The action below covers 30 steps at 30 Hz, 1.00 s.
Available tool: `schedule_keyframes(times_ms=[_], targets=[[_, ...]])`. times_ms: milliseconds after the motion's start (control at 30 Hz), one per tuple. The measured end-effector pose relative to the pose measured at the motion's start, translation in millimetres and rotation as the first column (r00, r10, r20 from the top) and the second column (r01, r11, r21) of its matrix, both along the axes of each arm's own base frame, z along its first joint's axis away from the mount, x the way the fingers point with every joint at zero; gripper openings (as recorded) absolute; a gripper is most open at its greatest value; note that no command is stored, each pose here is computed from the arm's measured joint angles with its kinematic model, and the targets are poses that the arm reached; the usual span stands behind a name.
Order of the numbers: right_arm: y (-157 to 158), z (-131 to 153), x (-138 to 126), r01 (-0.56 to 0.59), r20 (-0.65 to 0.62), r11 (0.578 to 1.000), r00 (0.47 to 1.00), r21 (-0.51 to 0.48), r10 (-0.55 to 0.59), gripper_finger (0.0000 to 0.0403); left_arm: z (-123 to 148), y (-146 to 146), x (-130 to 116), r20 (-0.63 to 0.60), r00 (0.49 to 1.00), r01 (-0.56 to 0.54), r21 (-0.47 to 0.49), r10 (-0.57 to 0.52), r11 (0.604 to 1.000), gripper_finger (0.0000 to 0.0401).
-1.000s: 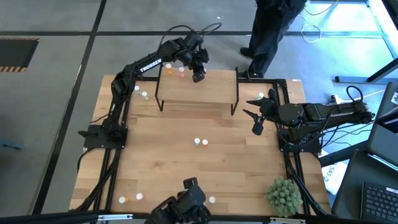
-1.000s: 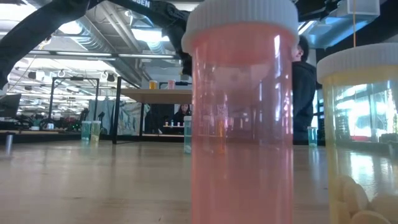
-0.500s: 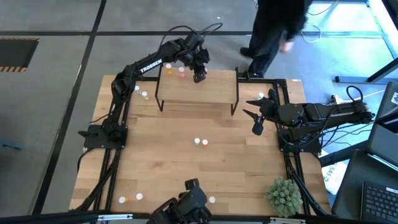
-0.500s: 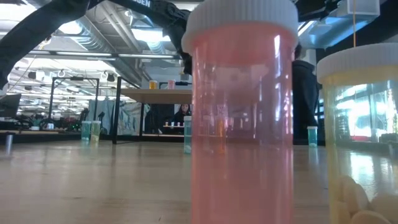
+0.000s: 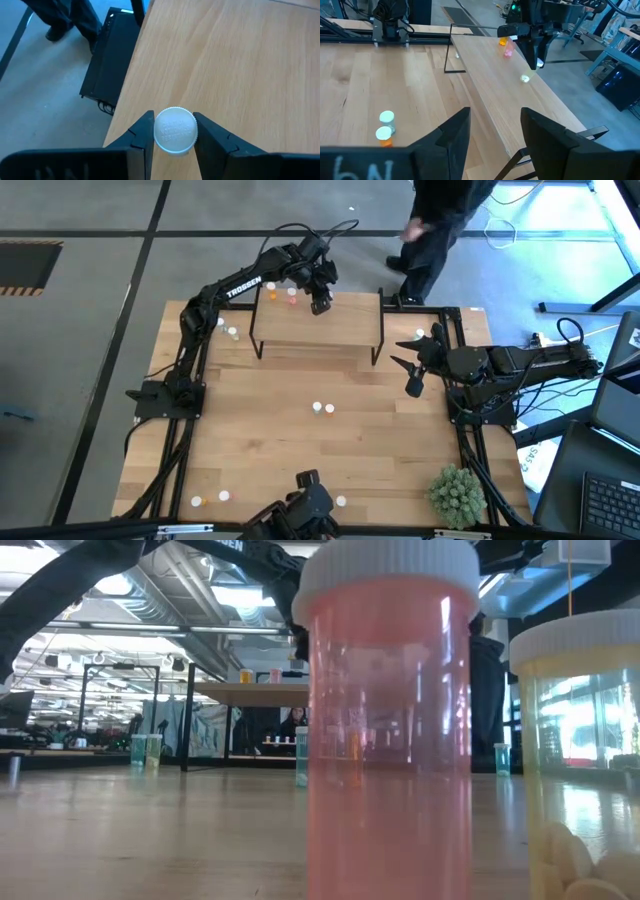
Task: Pick and place medicine bottles onto shelf by color
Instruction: Put the middle right yellow pill bottle on the shelf
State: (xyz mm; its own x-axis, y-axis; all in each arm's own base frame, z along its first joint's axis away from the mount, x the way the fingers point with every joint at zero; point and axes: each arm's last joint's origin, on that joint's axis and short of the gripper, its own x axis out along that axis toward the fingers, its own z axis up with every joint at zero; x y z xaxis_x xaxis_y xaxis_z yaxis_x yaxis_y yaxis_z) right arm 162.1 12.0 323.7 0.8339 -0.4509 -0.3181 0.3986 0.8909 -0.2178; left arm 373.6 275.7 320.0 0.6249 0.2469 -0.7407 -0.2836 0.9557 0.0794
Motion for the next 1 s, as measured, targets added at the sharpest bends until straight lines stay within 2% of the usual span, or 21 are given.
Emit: schedule_keyframes(times_ms=[533, 700, 900, 1000], targets=[[0, 0, 0, 0.0, 0.001, 1.0, 1.0, 0.0, 0.0, 0.0177, 35, -28, -24, -0.048, 0.998, 0.032, -0.014, -0.033, 0.999, 0.0095], [0, 0, 0, 0.0, 0.001, 1.0, 1.0, 0.001, 0.0, 0.0177, 41, -31, -22, -0.018, 0.999, 0.039, 0.028, -0.039, 0.999, 0.0095], [0, 0, 0, 0.0, 0.001, 1.0, 1.0, 0.001, 0.0, 0.0177, 39, -24, -16, 0.035, 0.999, 0.01, 0.097, -0.013, 0.995, 0.0095], [0, 0, 0, 0.0, 0.002, 1.0, 1.0, 0.002, 0.0, 0.0177, 27, -23, -14, 0.019, 1.0, 0.012, 0.083, -0.013, 0.996, 0.0095]])
